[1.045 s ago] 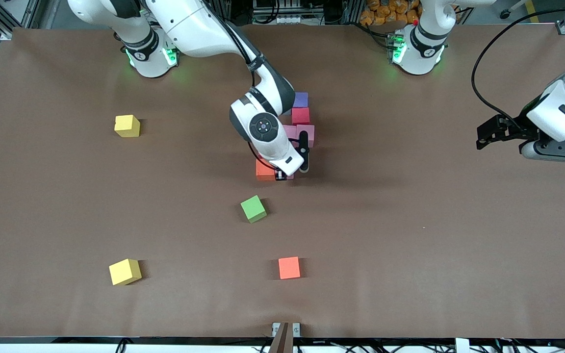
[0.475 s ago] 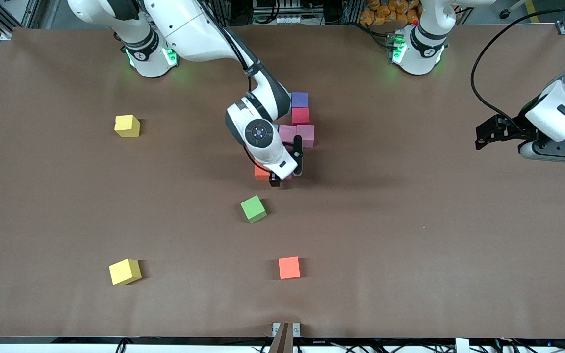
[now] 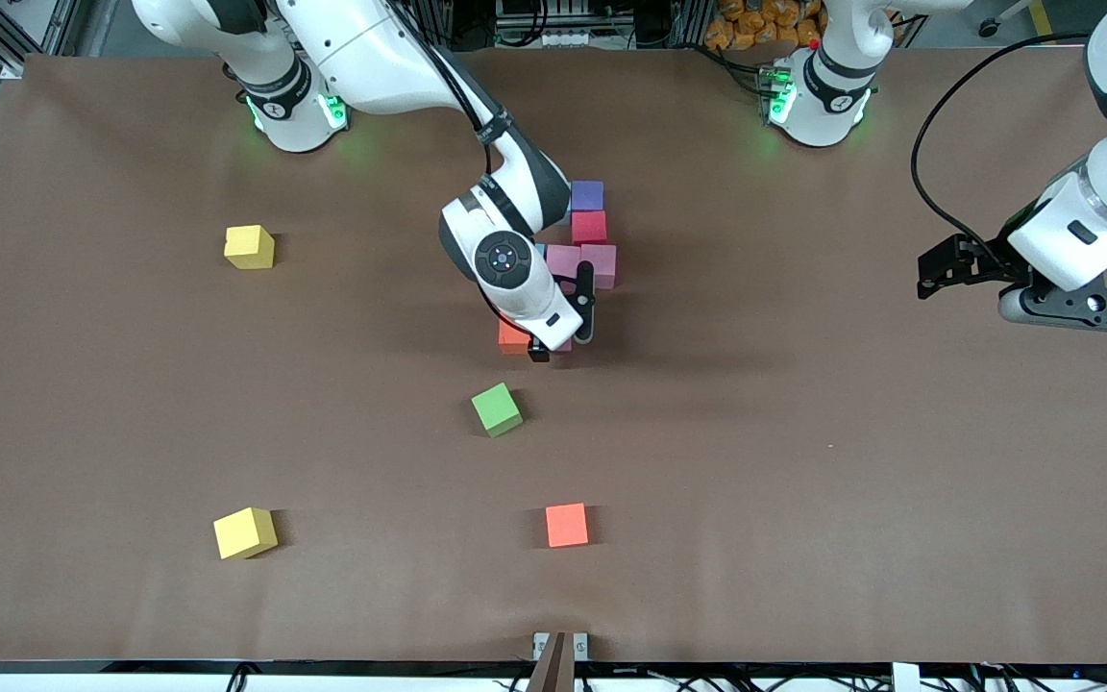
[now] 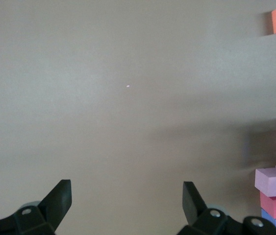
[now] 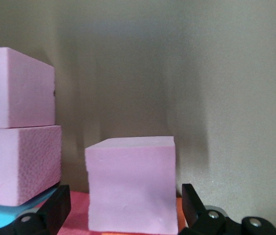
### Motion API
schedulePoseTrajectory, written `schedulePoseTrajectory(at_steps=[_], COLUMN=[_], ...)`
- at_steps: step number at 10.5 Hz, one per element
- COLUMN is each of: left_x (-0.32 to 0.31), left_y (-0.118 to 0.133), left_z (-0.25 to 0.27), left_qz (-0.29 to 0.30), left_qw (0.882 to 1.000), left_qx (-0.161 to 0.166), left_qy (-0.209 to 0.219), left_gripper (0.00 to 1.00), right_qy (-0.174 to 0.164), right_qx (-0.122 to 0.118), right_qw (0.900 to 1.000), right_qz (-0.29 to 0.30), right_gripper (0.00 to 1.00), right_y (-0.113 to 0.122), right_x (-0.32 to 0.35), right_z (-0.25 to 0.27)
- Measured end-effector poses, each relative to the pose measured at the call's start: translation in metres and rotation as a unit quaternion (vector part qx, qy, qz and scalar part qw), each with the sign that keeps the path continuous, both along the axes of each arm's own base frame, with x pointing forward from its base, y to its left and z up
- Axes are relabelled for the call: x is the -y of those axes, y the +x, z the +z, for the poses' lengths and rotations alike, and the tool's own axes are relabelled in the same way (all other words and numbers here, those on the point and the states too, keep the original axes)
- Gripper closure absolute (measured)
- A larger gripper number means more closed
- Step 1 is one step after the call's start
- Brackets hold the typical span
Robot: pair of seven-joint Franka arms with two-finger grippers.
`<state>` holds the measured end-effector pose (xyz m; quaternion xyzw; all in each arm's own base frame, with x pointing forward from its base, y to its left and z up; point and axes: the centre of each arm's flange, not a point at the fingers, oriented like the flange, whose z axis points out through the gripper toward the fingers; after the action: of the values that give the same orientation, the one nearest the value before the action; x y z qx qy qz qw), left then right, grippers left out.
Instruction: Form number 2 with 11 blocks
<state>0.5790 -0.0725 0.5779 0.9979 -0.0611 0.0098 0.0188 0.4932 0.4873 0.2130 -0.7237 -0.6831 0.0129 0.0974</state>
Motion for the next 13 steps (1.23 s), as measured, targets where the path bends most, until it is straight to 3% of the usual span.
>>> schedulePoseTrajectory(at_steps=[4, 6, 8, 10, 12, 13], left_x=[0.03, 0.088, 0.15, 0.168, 0.187, 0.211], left_y=[0.006, 0.017, 0.021, 0.03, 0.038, 0.037], left_z=[-0.004, -0.003, -0.008, -0.02, -0.034, -0.046], left_qz=[-0.025, -0.071, -0.114, -0.124, -0.149, -0.186], left_qw=[1.0, 0.997, 0.99, 0.987, 0.981, 0.972], left_qx=[0.004, 0.043, 0.079, 0.099, 0.12, 0.134], left_qy=[-0.002, -0.013, -0.028, -0.035, -0.041, -0.044], left_gripper=[0.0, 0.0, 0.0, 0.0, 0.0, 0.0], right_qy=[0.009, 0.02, 0.037, 0.047, 0.049, 0.05], right_qx=[-0.007, -0.004, 0.011, 0.021, 0.015, 0.013], right_qw=[1.0, 0.999, 0.996, 0.989, 0.974, 0.96], right_qz=[-0.012, -0.032, -0.08, -0.138, -0.22, -0.275], right_gripper=[0.0, 0.0, 0.0, 0.0, 0.0, 0.0], right_y=[0.013, 0.031, 0.077, 0.132, 0.171, 0.184], right_x=[0.013, 0.03, 0.075, 0.147, 0.221, 0.257], right_z=[0.034, 0.055, 0.08, 0.104, 0.127, 0.145])
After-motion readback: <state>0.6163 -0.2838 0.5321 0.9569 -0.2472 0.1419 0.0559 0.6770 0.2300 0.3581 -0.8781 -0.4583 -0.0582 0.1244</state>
